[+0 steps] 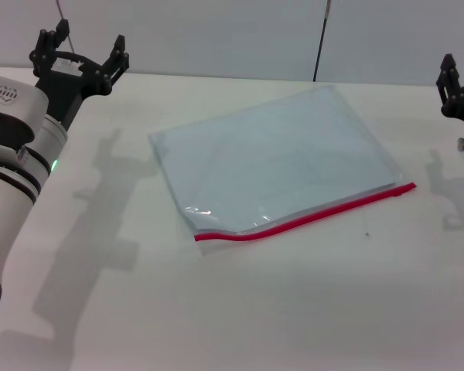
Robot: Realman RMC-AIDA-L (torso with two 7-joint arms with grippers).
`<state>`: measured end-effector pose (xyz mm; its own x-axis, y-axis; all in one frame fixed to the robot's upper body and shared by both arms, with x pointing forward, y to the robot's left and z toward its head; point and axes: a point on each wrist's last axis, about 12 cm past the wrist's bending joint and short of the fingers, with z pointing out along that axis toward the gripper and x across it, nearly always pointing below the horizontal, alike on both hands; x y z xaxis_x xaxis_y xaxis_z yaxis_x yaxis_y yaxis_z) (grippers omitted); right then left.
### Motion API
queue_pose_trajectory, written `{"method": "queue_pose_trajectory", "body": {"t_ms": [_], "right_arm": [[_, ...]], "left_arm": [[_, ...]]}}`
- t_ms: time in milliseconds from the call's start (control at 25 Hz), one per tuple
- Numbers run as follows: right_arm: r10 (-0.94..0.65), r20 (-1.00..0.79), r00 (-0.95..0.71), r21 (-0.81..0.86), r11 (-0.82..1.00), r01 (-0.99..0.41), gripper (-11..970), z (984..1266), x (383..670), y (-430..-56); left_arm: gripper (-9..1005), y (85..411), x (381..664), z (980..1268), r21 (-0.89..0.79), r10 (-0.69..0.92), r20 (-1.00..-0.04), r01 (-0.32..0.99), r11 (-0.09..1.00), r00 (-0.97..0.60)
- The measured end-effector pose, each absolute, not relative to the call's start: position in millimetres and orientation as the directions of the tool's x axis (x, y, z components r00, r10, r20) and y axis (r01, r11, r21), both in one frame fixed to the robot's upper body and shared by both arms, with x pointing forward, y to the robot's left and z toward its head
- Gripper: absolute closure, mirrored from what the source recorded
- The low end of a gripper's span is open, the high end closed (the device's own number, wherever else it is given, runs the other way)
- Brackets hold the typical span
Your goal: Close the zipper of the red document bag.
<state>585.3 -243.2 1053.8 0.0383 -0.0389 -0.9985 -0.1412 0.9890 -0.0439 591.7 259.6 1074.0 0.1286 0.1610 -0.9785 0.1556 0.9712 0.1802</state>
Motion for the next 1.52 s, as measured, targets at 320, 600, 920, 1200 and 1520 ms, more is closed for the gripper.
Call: {"method": "queue_pose_trajectory", "body": {"t_ms": [320,600,920,1200,1520], "right_arm": [[-0.039,-0.998,0.039,-0.044,0.989,-0.142,470,1054.0,585.6,-242.9],[-0.041,-0.998,0.038,-0.046,0.989,-0.141,470,1053.6,585.3,-242.8],[-0.041,-0.999,0.036,-0.045,0.989,-0.141,470,1052.9,584.7,-242.3],[-0.041,-0.999,0.035,-0.045,0.989,-0.141,470,1052.7,584.6,-242.3],[-0.037,-0.999,0.036,-0.041,0.99,-0.138,470,1053.3,585.2,-242.7]], "left_arm": [[106,260.1,591.8,1073.8,0.182,0.163,-0.978,0.155,0.971,0.128],[105,261.0,592.1,1072.6,0.187,0.169,-0.978,0.154,0.97,0.122],[106,261.4,592.0,1072.2,0.187,0.169,-0.978,0.153,0.97,0.121],[106,262.1,592.1,1072.5,0.186,0.169,-0.978,0.15,0.971,0.121],[106,262.9,592.4,1072.8,0.184,0.167,-0.978,0.146,0.972,0.121]]}}
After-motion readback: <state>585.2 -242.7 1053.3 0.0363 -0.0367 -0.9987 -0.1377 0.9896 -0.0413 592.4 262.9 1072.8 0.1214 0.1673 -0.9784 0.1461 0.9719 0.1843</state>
